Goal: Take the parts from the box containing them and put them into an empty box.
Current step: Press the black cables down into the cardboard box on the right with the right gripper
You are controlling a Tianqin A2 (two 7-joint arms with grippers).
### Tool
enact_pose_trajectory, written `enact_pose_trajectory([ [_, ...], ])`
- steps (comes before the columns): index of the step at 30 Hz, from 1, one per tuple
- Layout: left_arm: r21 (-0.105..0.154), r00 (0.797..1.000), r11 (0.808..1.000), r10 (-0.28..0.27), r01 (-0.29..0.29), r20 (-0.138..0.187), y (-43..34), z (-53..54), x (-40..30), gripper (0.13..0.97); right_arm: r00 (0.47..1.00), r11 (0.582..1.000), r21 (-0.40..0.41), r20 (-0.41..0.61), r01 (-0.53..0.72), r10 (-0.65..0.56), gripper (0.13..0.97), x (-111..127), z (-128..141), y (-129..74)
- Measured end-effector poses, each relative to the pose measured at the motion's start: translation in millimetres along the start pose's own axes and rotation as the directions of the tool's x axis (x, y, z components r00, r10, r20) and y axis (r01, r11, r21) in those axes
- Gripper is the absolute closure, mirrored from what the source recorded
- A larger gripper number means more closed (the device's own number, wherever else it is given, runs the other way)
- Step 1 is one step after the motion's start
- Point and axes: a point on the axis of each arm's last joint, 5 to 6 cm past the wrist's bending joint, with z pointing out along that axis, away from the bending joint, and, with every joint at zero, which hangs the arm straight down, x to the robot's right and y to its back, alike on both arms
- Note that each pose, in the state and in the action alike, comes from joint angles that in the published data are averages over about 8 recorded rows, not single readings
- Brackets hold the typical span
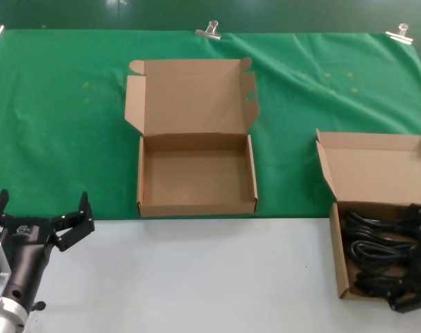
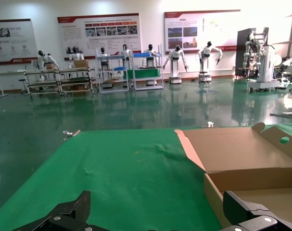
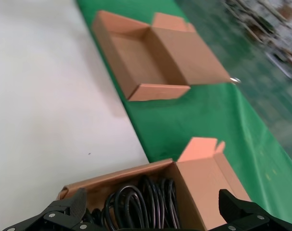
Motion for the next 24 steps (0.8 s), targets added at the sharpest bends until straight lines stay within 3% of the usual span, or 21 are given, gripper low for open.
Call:
enact_pose_trajectory([
  [10,0.0,1.0,1.0,0.0,0.0,0.0,0.0,0.0,0.0,0.132,0.959,0.983,-0.001,0.219,0.184,-0.179,0.13,34,15,7],
  [17,0.0,1.0,1.0,0.0,0.0,0.0,0.0,0.0,0.0,0.132,0.912,0.961,-0.109,0.356,0.256,-0.202,0.13,58,27,-2],
  [24,0.0,1.0,1.0,0.0,0.0,0.0,0.0,0.0,0.0,0.132,0.897,0.923,-0.23,0.394,0.308,-0.201,0.13,76,31,-17],
])
